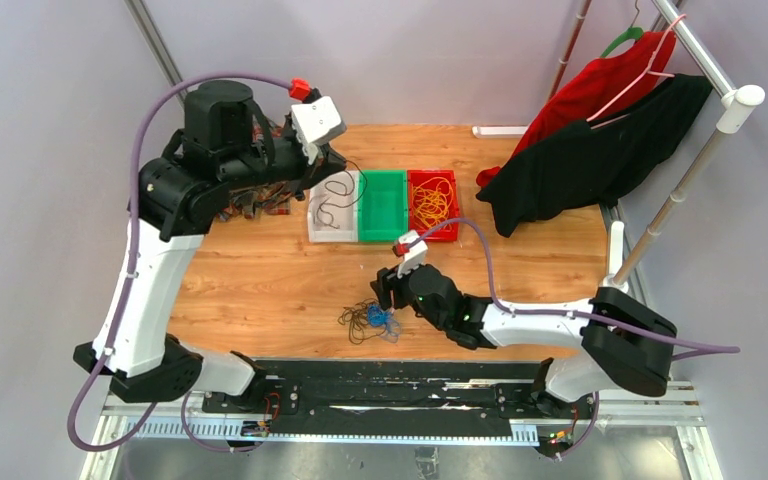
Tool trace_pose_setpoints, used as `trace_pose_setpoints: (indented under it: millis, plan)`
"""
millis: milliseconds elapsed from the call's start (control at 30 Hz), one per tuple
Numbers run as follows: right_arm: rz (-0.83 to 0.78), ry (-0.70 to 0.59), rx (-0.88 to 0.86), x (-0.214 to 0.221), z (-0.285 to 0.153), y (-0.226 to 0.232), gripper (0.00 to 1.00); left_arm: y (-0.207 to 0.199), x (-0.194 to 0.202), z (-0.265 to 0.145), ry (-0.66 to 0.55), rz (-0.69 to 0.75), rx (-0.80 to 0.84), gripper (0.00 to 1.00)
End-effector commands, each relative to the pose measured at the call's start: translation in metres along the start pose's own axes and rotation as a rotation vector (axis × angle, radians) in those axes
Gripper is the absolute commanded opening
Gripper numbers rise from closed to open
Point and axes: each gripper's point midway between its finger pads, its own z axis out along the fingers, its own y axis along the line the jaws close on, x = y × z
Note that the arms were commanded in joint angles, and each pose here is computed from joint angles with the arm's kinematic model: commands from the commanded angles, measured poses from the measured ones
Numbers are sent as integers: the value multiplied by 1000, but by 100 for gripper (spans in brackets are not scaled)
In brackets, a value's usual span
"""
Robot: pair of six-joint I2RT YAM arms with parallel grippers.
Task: Untangle the cables
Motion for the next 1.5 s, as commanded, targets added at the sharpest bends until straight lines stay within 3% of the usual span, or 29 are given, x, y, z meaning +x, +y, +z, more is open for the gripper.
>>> trace_pose_setpoints:
  millis: [0,133,400,733,1067,1467]
  plan:
    - [40,-55,42,-7,-16,-12,62,51,23,5,70,60,-269,0]
    - [41,-78,68,-17,-29,-21,66,81,61,14,135,76,-381,0]
    - [35,-115,145,-33,-41,-39,65,128,179,52,381,-36,-404,0]
    - [22,-110,179,-37,-41,-48,63,158,253,104,499,-53,-407,0]
    - [24,-113,207,-41,-46,-60,62,197,291,116,561,-42,-508,0]
    - [38,-103,203,-38,-44,-59,60,222,265,122,476,-34,-583,0]
